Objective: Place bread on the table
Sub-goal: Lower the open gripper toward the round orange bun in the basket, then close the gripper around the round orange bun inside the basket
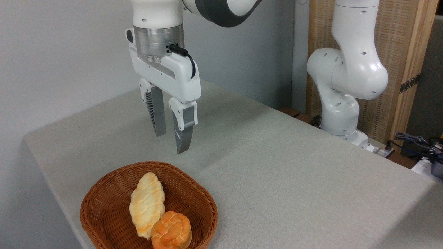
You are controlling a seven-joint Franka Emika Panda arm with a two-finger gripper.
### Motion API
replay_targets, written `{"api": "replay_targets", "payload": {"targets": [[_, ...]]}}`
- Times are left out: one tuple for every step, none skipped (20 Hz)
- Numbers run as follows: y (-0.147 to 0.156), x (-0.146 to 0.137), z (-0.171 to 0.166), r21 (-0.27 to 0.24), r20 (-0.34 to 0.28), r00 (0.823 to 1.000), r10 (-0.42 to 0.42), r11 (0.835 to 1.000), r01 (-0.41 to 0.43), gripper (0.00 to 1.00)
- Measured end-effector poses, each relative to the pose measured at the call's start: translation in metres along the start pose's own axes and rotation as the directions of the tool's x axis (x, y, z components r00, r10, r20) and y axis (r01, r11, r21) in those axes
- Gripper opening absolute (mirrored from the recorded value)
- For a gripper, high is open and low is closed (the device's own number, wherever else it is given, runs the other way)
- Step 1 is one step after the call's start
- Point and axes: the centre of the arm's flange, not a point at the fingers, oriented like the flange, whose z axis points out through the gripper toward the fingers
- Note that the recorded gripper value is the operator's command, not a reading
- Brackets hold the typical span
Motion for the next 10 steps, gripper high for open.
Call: {"api": "replay_targets", "payload": {"targets": [[-0.006,-0.001,0.001,0.010,-0.010,1.000,0.006,1.000,-0.006,1.00],[-0.011,-0.002,0.003,0.019,-0.017,1.000,0.017,1.000,-0.017,1.00],[-0.015,-0.002,0.007,0.025,-0.021,0.999,0.031,0.999,-0.031,1.00],[-0.018,0.000,0.011,0.030,-0.024,0.999,0.046,0.999,-0.045,1.00],[-0.023,0.001,0.016,0.038,-0.030,0.998,0.051,0.998,-0.050,1.00],[-0.029,0.001,0.020,0.050,-0.037,0.998,0.051,0.998,-0.049,1.00],[-0.036,0.000,0.024,0.062,-0.046,0.998,0.048,0.997,-0.045,1.00],[-0.043,-0.002,0.027,0.074,-0.053,0.998,0.047,0.996,-0.043,1.00],[-0.049,-0.003,0.031,0.082,-0.056,0.997,0.046,0.996,-0.041,1.00],[-0.055,-0.006,0.034,0.089,-0.057,0.997,0.052,0.995,-0.046,1.00]]}}
